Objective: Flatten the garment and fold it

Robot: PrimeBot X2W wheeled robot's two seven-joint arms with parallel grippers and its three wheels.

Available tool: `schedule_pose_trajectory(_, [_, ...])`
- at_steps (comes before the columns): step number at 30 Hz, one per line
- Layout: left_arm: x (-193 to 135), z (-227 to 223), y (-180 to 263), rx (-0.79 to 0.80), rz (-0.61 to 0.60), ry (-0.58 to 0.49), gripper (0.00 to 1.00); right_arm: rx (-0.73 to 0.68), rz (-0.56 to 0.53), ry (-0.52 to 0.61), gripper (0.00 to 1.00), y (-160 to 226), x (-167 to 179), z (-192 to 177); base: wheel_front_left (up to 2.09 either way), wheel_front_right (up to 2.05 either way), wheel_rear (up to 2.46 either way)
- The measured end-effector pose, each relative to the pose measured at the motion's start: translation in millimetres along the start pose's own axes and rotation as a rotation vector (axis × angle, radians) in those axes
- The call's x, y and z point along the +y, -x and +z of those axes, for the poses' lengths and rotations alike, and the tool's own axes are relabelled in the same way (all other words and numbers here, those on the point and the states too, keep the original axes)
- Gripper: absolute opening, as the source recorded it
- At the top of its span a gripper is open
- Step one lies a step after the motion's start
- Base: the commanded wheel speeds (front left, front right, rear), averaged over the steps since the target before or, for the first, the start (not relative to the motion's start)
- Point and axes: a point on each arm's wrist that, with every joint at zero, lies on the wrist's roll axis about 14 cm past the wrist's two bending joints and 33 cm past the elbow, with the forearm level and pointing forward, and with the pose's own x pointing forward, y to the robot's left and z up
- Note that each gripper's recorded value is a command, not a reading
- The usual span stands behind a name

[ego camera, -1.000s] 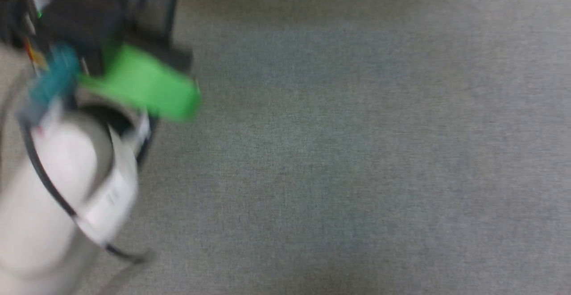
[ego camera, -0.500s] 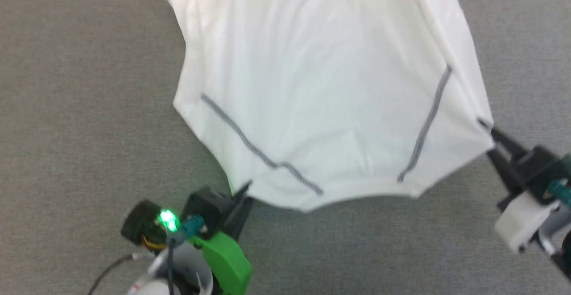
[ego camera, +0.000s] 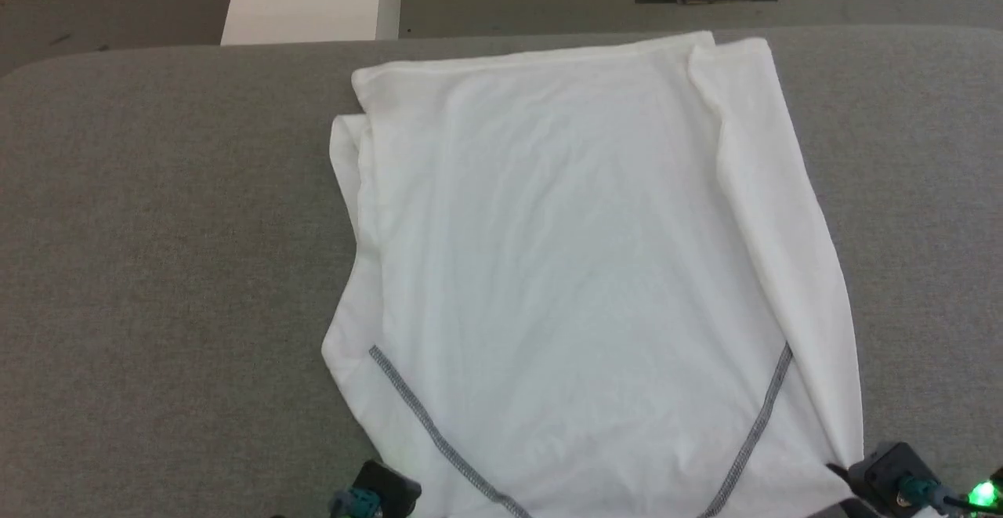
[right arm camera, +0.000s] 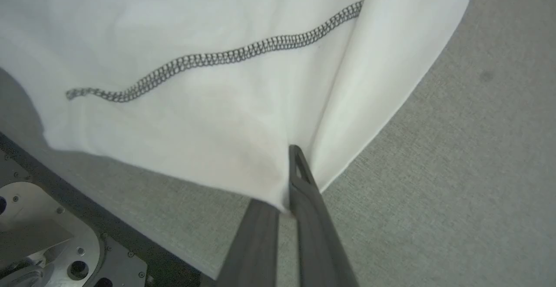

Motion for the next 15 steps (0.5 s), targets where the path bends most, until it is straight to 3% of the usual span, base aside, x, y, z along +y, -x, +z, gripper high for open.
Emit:
schedule_pose_trajectory(11, [-13, -25, 3, 0.043, -0.011, 0.062, 0.0, 0.08, 0.034, -0.088, 0.0, 16, 29, -37, 0.0, 0.0, 0.0])
schedule_pose_trajectory(12, [-14, -24, 2, 0.035, -0.011, 0.067, 0.13, 0.075, 0.03, -0.092, 0.0, 16, 29, -38, 0.0, 0.0, 0.0])
schedule_pose_trajectory(13, [-13, -24, 0, 0.028, -0.009, 0.072, 0.5, 0.059, 0.021, -0.099, 0.33, 14, 28, -37, 0.0, 0.0, 0.0])
schedule_pose_trajectory(14, [-13, -23, -1, 0.019, -0.003, 0.076, 1.0, 0.048, 0.014, -0.099, 0.9, 14, 27, -37, 0.0, 0.0, 0.0])
schedule_pose_trajectory(15, [-13, -22, -3, 0.013, -0.001, 0.081, 1.0, 0.049, 0.009, -0.099, 1.0, 13, 26, -39, 0.0, 0.0, 0.0])
